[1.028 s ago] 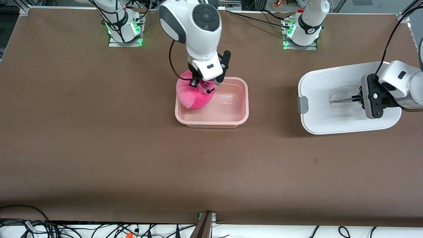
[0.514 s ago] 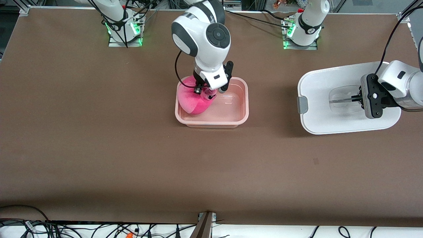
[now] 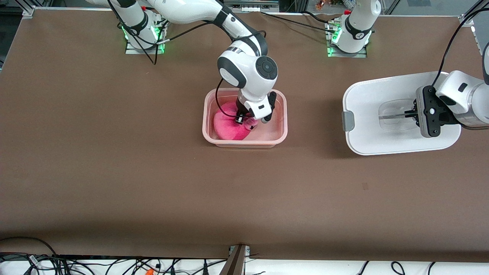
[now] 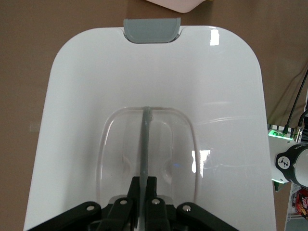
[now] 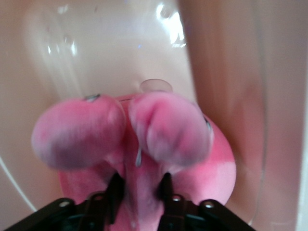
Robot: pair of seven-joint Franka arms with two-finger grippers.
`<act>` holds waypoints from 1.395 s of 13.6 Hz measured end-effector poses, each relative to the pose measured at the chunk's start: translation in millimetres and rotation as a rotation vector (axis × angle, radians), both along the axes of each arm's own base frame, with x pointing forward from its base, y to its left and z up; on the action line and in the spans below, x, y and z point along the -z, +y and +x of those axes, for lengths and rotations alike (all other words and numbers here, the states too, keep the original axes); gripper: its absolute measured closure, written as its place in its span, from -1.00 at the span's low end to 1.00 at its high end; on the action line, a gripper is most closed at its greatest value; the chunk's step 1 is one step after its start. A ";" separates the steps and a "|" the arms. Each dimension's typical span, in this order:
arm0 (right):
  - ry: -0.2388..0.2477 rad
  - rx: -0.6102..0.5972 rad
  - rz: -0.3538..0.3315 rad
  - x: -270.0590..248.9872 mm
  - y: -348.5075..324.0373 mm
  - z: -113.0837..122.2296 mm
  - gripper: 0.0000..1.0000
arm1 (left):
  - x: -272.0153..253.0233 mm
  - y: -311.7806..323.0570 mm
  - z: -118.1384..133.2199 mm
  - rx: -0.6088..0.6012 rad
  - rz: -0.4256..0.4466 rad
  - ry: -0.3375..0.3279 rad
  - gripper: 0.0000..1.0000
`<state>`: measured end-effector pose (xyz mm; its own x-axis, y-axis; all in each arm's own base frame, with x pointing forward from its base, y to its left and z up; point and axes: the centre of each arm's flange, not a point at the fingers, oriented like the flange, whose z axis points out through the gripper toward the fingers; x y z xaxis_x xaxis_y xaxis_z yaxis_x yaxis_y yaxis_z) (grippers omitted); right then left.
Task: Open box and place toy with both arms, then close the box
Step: 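Release the toy and withdraw the right gripper while the left gripper brings the lid, then lower the lid onto the box with the left gripper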
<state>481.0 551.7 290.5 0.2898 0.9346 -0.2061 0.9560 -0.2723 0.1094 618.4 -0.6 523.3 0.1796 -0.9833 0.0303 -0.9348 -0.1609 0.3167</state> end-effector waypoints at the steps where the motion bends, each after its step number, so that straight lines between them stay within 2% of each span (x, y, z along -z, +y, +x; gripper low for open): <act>1: -0.037 0.035 0.044 -6.3 6.3 2.4 -0.17 | 0.2 -0.5 0.1 0.000 -0.003 0.001 0.85; 3: -0.098 0.116 0.125 -14.1 17.6 4.1 -0.57 | 1.1 -0.9 0.4 0.000 -0.006 0.002 0.85; 5: -0.114 0.162 0.152 -21.9 20.9 3.9 -0.97 | 2.2 -1.3 0.7 0.001 -0.007 0.004 0.85; 7: -0.132 0.204 0.154 -50.9 12.7 12.3 -1.00 | 2.7 -2.5 0.8 -0.003 -0.007 0.005 0.85; 8: -0.161 0.235 0.159 -77.8 1.5 24.5 -1.00 | 2.7 -4.8 0.8 -0.007 -0.006 0.006 0.85; 10: -0.222 0.332 0.225 -150.2 -34.5 58.0 -1.00 | 2.2 -15.4 0.5 0.003 -0.014 0.007 0.85; 11: -0.215 0.409 0.268 -186.5 -65.9 76.6 -1.00 | 1.7 -27.1 -0.1 0.020 -0.028 0.007 0.85; 12: -0.189 0.495 0.293 -217.5 -106.6 94.4 -1.00 | 0.8 -45.4 -1.4 0.046 -0.050 0.008 0.85; 14: -0.167 0.643 0.295 -268.7 -191.0 117.7 -1.00 | 0.7 -98.0 -5.3 0.119 -0.089 0.002 0.85; 16: -0.170 0.784 0.285 -298.9 -248.5 115.9 -1.00 | -0.6 -156.8 -7.6 0.185 -0.107 -0.055 0.85; 17: -0.161 0.936 0.278 -308.3 -281.0 101.0 -1.00 | -4.3 -200.6 -11.0 0.211 -0.160 -0.108 0.85; 19: -0.132 1.088 0.255 -312.1 -316.9 80.3 -1.00 | 0.5 -236.0 -12.0 0.191 -0.214 -0.157 0.85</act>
